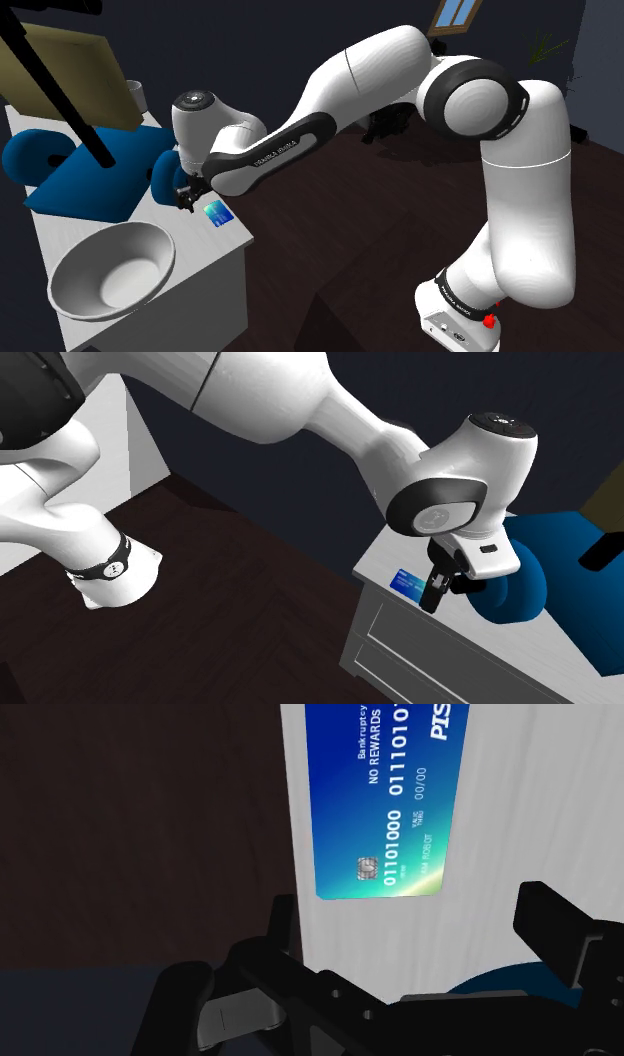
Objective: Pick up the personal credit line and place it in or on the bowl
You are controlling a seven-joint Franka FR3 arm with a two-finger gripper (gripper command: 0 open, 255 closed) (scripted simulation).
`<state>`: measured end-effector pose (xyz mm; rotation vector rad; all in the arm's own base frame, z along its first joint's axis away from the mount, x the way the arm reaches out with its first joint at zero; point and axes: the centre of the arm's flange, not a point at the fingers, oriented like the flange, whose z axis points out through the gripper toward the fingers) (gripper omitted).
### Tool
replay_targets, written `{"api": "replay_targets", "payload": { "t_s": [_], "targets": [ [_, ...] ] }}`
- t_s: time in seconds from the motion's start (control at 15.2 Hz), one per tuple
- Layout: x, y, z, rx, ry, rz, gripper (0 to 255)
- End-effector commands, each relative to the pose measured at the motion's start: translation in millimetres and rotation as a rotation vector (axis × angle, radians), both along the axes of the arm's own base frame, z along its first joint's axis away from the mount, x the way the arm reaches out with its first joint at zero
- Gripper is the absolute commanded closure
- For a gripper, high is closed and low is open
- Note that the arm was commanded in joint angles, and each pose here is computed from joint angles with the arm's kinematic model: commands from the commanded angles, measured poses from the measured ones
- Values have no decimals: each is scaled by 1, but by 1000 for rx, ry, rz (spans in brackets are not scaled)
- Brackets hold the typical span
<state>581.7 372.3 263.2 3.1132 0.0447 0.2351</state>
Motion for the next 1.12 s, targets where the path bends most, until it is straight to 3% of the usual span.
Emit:
{"api": "replay_targets", "payload": {
  "t_s": [0.0,0.07,0.92,0.99,1.06],
  "targets": [
    [4,-8,-5,-7,5,-14,0],
    [3,-8,-6,-7,5,-14,255],
    [4,-9,5,-7,4,-15,255],
    [4,-9,5,-7,4,-15,0],
    [-31,-14,8,31,-157,-103,0]
  ]
}}
